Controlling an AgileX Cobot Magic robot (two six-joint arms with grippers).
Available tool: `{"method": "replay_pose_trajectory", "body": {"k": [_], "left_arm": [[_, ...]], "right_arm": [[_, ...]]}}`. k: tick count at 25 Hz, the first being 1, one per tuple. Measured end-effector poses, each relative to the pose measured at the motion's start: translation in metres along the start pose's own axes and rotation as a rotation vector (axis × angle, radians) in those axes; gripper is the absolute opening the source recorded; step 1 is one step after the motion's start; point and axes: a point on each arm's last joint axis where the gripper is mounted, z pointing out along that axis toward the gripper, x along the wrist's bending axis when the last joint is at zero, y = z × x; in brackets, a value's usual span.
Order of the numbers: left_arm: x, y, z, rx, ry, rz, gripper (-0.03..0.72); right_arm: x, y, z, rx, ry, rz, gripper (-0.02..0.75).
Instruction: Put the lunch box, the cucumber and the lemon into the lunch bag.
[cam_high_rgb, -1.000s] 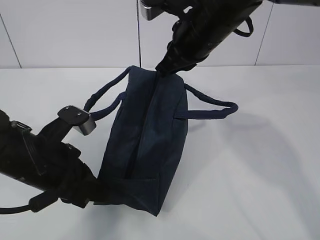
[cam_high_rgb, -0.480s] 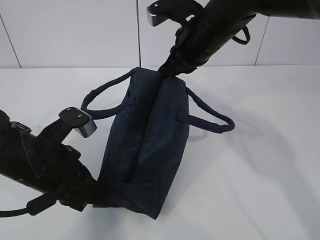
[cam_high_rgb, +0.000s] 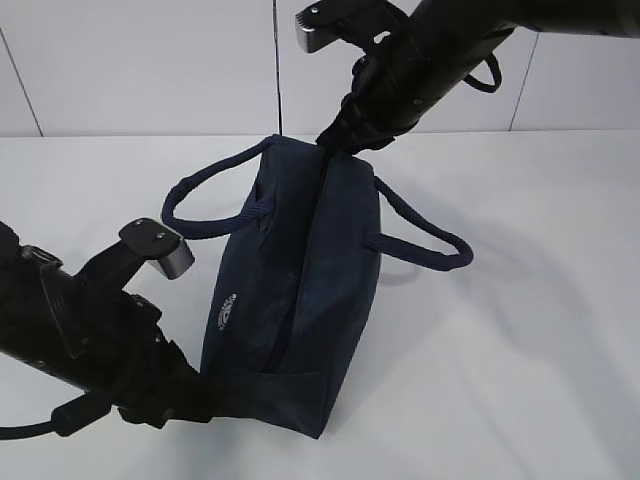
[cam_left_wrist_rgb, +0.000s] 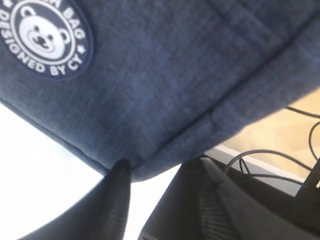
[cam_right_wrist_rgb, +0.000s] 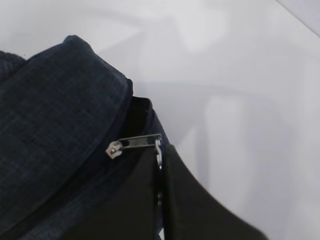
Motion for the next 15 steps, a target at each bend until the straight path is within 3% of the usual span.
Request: {"method": "replay_pose_trajectory", "body": {"k": [3, 6, 15], "left_arm": [[-0.001, 0.0, 0.0, 0.004, -0.011, -0.004, 0.291], [-0.004, 0.003, -0.008, -0.026, -0.006, -0.014, 0.318], [-0.029, 0.014, -0.086, -0.289, 0.038, -0.056, 0.325]], "right_arm": [[-0.001, -0.001, 0.0, 0.005, 0.001, 0.002, 0.0], [-0.001, 0.0, 0.0, 0.005, 0.002, 0.004, 0.0], [0.0, -0.002, 0.0, 0.019, 0.007, 0.006, 0.0]]}}
